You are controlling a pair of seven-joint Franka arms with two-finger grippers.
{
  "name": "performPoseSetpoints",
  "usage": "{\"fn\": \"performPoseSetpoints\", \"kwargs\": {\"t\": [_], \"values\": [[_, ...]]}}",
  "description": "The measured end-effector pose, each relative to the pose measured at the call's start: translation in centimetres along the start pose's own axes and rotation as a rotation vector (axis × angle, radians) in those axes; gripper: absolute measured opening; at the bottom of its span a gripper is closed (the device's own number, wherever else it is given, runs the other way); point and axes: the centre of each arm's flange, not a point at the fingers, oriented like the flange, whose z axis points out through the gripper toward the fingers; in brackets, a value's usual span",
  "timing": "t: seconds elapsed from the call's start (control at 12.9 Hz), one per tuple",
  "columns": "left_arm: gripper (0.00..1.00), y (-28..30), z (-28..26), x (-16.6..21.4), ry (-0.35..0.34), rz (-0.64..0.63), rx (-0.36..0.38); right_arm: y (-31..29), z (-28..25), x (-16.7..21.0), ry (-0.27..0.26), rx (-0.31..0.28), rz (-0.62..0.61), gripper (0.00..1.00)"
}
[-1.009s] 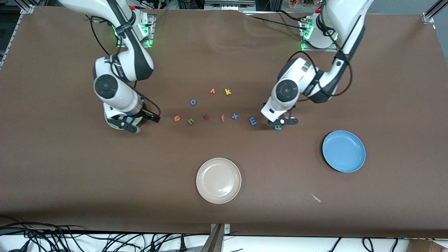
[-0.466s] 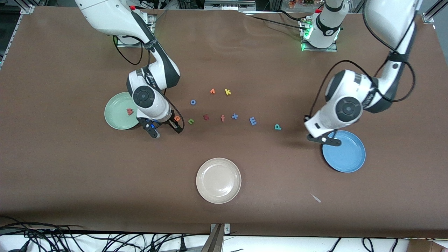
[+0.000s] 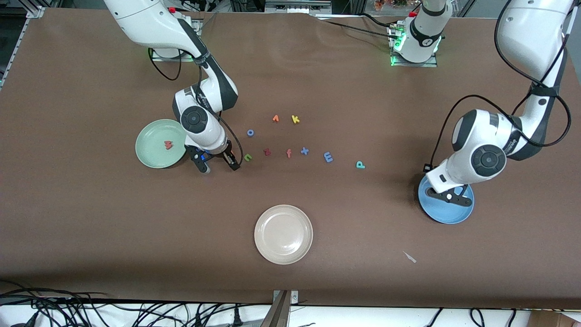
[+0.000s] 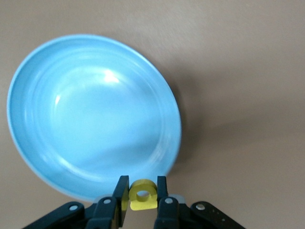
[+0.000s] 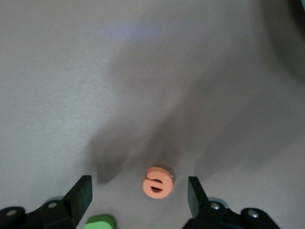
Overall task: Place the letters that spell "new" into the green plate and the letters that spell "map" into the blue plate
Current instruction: 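Drop the yellow letter onto the blue plate with the left gripper, then drop the orange letter onto the green plate with the right gripper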
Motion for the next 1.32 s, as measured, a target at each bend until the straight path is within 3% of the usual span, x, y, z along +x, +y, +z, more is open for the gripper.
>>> {"fn": "performPoseSetpoints", "kwargs": {"t": [0.08,0.39,0.47,0.54,0.78,1.09,1.32], "values": [[0.33,-0.9,0.9,0.2,0.01,0.022,-0.009,0.3,0.3,-0.1,-0.001,-0.008,-0.001,0.88],[0.74,-3.0,-1.0,1.5,0.068,0.053,-0.007,0.5,0.2,-0.2,0.001,0.0,-0.002,0.38],[0.86,-2.5,-1.7,1.9,0.079,0.027,-0.017,0.5,0.1,-0.2,0.001,0.002,-0.002,0.3],[0.97,-1.6,-2.0,2.1,0.082,-0.014,-0.034,0.4,-0.1,-0.2,0.002,0.006,-0.002,0.28],[1.0,3.9,-1.9,2.6,0.061,-0.13,-0.092,-0.1,-3.1,1.0,0.017,0.033,-0.037,0.28],[1.0,11.4,-0.9,2.0,0.051,-0.201,-0.146,2.8,-9.6,9.5,0.018,-0.086,-0.211,0.28],[1.0,16.2,1.0,1.1,0.089,-0.284,-0.182,7.1,-9.4,15.6,-0.014,-0.152,-0.361,0.28]]}}
